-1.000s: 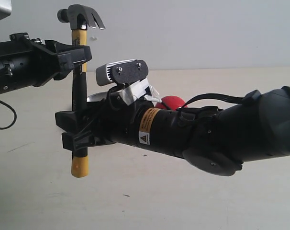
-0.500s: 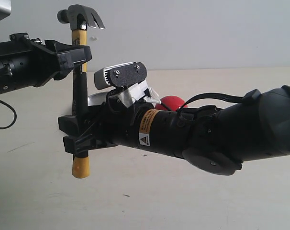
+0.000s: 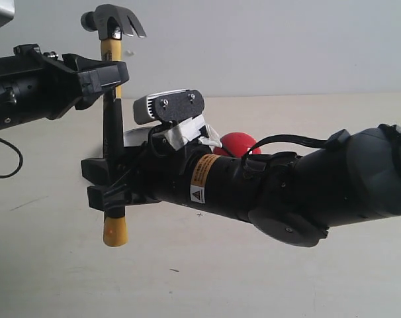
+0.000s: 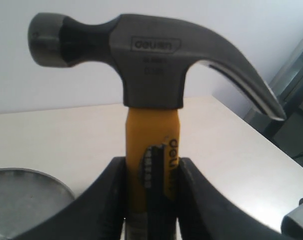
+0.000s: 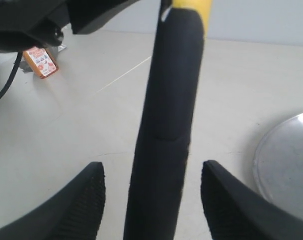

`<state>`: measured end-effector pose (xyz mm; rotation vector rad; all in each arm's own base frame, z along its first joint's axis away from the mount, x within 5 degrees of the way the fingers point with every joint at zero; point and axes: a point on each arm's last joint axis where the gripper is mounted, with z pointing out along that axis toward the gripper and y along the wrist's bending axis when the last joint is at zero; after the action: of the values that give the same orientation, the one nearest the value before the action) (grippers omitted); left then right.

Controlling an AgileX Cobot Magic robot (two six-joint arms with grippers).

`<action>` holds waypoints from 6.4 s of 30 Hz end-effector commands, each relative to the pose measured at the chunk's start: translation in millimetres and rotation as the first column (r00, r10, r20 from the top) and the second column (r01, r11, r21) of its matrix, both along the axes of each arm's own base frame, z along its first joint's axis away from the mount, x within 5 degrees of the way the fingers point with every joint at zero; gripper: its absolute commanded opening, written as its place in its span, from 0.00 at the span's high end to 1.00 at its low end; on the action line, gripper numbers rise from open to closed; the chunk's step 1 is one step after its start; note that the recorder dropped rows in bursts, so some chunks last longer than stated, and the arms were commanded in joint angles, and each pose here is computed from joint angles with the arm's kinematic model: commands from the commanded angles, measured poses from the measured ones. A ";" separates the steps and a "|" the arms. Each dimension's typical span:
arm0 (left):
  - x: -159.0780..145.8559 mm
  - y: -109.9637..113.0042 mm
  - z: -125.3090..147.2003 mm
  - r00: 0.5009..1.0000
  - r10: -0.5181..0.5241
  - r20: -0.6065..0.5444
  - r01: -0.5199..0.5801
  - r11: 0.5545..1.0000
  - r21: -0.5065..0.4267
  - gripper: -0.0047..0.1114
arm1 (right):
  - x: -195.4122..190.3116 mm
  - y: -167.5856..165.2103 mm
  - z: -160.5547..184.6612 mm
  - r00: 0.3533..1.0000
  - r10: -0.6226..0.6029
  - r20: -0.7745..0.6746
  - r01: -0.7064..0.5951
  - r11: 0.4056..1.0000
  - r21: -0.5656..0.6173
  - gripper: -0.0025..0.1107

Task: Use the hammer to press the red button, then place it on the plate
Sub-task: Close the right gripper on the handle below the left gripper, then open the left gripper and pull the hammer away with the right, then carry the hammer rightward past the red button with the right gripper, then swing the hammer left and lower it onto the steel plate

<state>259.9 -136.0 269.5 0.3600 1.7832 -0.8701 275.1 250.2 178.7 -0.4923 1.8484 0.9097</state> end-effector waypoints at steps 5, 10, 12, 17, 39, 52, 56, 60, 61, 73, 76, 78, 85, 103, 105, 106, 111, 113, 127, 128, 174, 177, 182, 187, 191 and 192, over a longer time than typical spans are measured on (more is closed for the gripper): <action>-3.6 -2.6 12.5 0.998 -0.039 0.051 0.043 0.997 -0.062 0.96 | 3.4 0.0 2.9 0.999 -0.038 -0.003 0.038 0.999 0.039 0.78; -3.5 -2.6 12.6 0.998 -0.039 0.054 0.042 0.997 -0.061 0.95 | 3.8 -0.3 2.8 0.999 -0.046 -0.007 0.046 0.998 0.041 0.98; -3.5 -2.6 12.6 0.998 -0.039 0.054 0.042 0.997 -0.061 0.84 | 4.0 -0.4 2.9 0.999 -0.048 -0.009 0.048 0.998 0.043 0.98; -3.6 -2.7 12.7 0.997 -0.043 0.072 0.046 0.998 -0.046 0.43 | 6.7 -2.5 4.0 0.995 -0.093 -0.030 0.095 0.993 0.075 0.98; -24.0 20.6 44.2 0.982 0.102 0.157 -0.117 0.989 0.088 0.37 | 6.1 -25.9 47.4 0.963 -0.269 0.022 0.269 0.963 0.032 0.98; -56.6 54.0 34.6 0.949 0.301 0.094 -0.314 0.926 0.210 0.96 | -28.5 -56.6 97.6 0.971 -0.237 0.035 0.239 0.946 -0.219 0.98; -83.6 62.9 27.5 0.949 0.293 0.117 -0.311 0.931 0.189 0.96 | -42.8 -63.1 116.8 0.981 -0.185 0.055 0.192 0.958 -0.215 0.98; -126.5 81.0 24.6 0.927 0.319 0.196 -0.349 0.926 0.142 0.96 | -58.9 -70.2 133.7 0.990 -0.119 0.080 0.134 0.964 -0.229 0.98; -135.9 85.9 25.6 0.916 0.335 0.219 -0.367 0.922 0.125 0.96 | -61.0 -71.1 135.4 0.991 -0.112 0.079 0.127 0.965 -0.230 0.98; -221.1 133.1 10.4 0.703 0.531 0.472 -0.563 0.822 -0.087 0.96 | -68.1 -71.5 130.0 0.998 -0.058 0.020 0.061 0.956 -0.287 0.98; -214.5 135.3 -9.3 0.686 0.587 0.430 -0.633 0.773 -0.046 0.96 | -68.8 -73.8 121.4 0.997 -0.073 0.019 0.075 0.953 -0.294 0.98; -209.7 135.4 -27.4 0.702 0.614 0.359 -0.645 0.763 -0.044 0.96 | -68.5 -78.1 110.7 0.993 -0.113 0.035 0.118 0.951 -0.286 0.98; -203.0 139.4 -67.9 0.714 0.682 0.158 -0.688 0.725 -0.019 0.96 | -69.8 -91.2 98.0 0.977 -0.193 0.089 0.210 0.943 -0.258 0.98; -203.0 138.8 -67.2 0.718 0.674 0.172 -0.682 0.731 -0.016 0.96 | -58.9 -163.2 46.1 0.879 -0.475 -0.034 0.435 0.829 -0.351 0.98; -203.0 138.8 -67.2 0.718 0.674 0.172 -0.682 0.731 -0.016 0.96 | -58.9 -163.2 46.1 0.880 -0.474 -0.033 0.434 0.829 -0.352 0.98; -203.0 138.8 -67.2 0.718 0.674 0.172 -0.682 0.731 -0.016 0.96 | -58.9 -163.2 46.1 0.880 -0.473 -0.032 0.433 0.829 -0.353 0.98; -203.0 138.8 -67.2 0.718 0.674 0.174 -0.682 0.731 -0.015 0.96 | -64.6 -167.5 34.7 0.875 -0.483 -0.029 0.438 0.816 -0.378 0.98; -203.0 138.8 -67.2 0.718 0.674 0.174 -0.682 0.731 -0.015 0.96 | -68.4 -173.5 27.2 0.854 -0.521 -0.005 0.482 0.794 -0.369 0.98; -203.0 138.8 -67.2 0.718 0.674 0.174 -0.682 0.731 -0.015 0.96 | -47.3 -163.8 65.2 0.853 -0.518 0.062 0.514 0.814 -0.270 0.98; -203.0 138.8 -67.2 0.718 0.674 0.174 -0.682 0.731 -0.015 0.96 | -46.6 -163.8 64.9 0.851 -0.521 0.065 0.518 0.812 -0.270 0.98; -203.0 138.8 -67.2 0.718 0.674 0.174 -0.682 0.731 -0.015 0.96 | -76.2 -165.4 96.6 0.877 -0.478 -0.037 0.468 0.871 -0.148 0.98; -203.0 138.8 -67.2 0.718 0.674 0.174 -0.682 0.731 -0.015 0.96 | -75.6 -165.8 97.6 0.866 -0.496 -0.062 0.488 0.866 -0.114 0.98; -203.0 138.8 -67.2 0.718 0.674 0.174 -0.682 0.731 -0.015 0.96 | -75.1 -165.2 99.6 0.829 -0.532 -0.169 0.539 0.842 -0.005 0.98; -203.0 138.8 -67.2 0.718 0.674 0.174 -0.682 0.731 -0.015 0.96 | -79.3 -144.7 116.4 0.864 -0.474 -0.167 0.496 0.859 0.128 0.98; -203.0 138.8 -67.2 0.718 0.674 0.174 -0.682 0.731 -0.015 0.96 | -78.6 -128.4 136.4 0.895 -0.429 -0.119 0.445 0.867 0.224 0.98; -203.0 138.8 -67.2 0.718 0.674 0.174 -0.682 0.731 -0.015 0.96 | -76.4 -125.0 138.4 0.896 -0.424 -0.130 0.443 0.864 0.239 0.98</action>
<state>57.3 2.6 201.9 -0.1967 1.6018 -0.2461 191.9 118.8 290.9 0.1154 1.9450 0.7997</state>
